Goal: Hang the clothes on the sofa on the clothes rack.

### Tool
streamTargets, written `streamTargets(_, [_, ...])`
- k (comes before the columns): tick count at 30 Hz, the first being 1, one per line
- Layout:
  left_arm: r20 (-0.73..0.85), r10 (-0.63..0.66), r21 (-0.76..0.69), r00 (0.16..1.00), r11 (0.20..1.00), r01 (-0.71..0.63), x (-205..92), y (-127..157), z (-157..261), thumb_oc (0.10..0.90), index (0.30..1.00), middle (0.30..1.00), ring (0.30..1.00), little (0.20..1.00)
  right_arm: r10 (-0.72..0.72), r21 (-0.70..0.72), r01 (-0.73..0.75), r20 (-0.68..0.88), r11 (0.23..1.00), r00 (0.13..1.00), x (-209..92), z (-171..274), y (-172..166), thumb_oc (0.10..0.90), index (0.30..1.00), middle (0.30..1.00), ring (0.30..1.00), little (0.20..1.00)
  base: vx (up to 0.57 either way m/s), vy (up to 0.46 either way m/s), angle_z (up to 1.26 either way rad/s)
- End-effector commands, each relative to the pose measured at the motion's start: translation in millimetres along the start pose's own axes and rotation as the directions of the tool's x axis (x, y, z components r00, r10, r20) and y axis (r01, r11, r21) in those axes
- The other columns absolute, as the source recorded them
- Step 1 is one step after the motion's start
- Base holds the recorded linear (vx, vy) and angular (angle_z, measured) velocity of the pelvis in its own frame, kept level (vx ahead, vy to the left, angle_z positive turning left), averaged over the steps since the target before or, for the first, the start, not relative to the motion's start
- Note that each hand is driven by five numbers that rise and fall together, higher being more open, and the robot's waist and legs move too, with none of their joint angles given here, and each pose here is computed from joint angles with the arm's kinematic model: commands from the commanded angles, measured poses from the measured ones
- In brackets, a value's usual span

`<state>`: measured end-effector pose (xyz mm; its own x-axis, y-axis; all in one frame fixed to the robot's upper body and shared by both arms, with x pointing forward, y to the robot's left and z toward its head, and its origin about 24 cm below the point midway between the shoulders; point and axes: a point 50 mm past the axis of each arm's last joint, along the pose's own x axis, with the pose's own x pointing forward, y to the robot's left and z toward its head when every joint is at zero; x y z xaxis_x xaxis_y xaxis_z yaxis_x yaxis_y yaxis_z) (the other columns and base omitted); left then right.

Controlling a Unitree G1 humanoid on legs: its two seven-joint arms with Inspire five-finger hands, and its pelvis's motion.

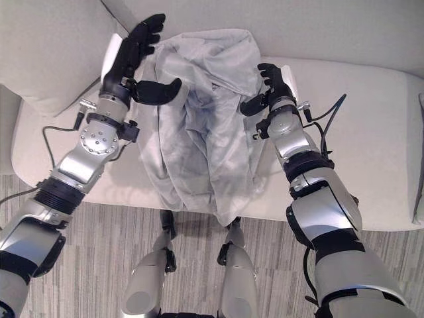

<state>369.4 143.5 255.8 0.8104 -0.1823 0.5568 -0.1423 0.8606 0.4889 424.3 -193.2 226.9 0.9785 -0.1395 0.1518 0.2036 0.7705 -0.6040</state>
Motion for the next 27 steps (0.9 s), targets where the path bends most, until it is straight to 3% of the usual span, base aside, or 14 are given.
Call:
streamTargets(1, [0.232,0.096,0.061,0.968,0.992,-0.113,21,25,48,0.8,0.9,0.9,0.9,0.9,-0.046,0.018,0.043,0.23,0.999,0.972,3,67,-11,0.8,0.9,0.9,0.9,0.9,0.0,0.0,0.0])
streamTargets(5, [0.215,0.122,0.169,0.969,0.973,-0.16,29,40,45,0.8,0.9,0.9,0.9,0.9,-0.013,0.051,0.0,0.264,0.999,0.964,-2,72,6,0.8,0.9,0.9,0.9,0.9,0.0,0.0,0.0])
streamTargets(10, [0.207,0.141,0.229,0.968,0.955,-0.188,43,49,50,0.8,0.9,0.9,0.9,0.9,0.027,-0.018,-0.023,0.218,1.0,0.976,0,69,19,0.8,0.9,0.9,0.9,0.9,0.0,0.0,0.01])
streamTargets(11, [0.214,0.142,0.235,0.966,0.953,-0.192,47,48,55,0.8,0.9,0.9,0.9,0.9,0.023,-0.063,-0.013,0.166,0.998,0.986,4,61,18,0.751,0.827,0.827,0.827,0.827,-0.01,0.01,0.04])
streamTargets(12, [0.235,0.139,0.25,0.962,0.948,-0.198,49,47,61,0.8,0.9,0.9,0.9,0.9,0.026,-0.174,-0.012,0.083,0.985,0.996,6,43,19,0.4,0.3,0.3,0.3,0.3,0.0,0.0,0.0])
streamTargets(18, [0.225,0.161,0.279,0.961,0.935,-0.222,47,52,56,0.8,0.9,0.9,0.9,0.9,0.057,-0.209,-0.051,0.024,0.977,0.998,1,19,35,0.4,0.3,0.3,0.3,0.3,0.0,0.005,0.02])
streamTargets(21, [0.188,0.192,0.35,0.963,0.903,-0.248,39,68,42,0.8,0.9,0.9,0.9,0.9,0.082,-0.124,-0.073,0.064,0.99,0.995,-13,0,53,0.4,0.3,0.3,0.3,0.3,0.03,0.009,0.02])
streamTargets(24, [0.115,0.241,0.419,0.964,0.868,-0.267,25,89,18,0.8,0.9,0.9,0.9,0.9,0.014,0.002,-0.015,0.128,1.0,0.992,-54,-48,43,0.4,0.3,0.3,0.3,0.3,0.06,-0.012,-0.01])
streamTargets(27, [0.056,0.231,0.378,0.971,0.896,-0.235,18,78,1,0.8,0.9,0.9,0.9,0.9,-0.105,0.07,0.101,0.06,0.992,0.993,-84,-94,16,0.4,0.3,0.3,0.3,0.3,0.04,-0.03,-0.13])
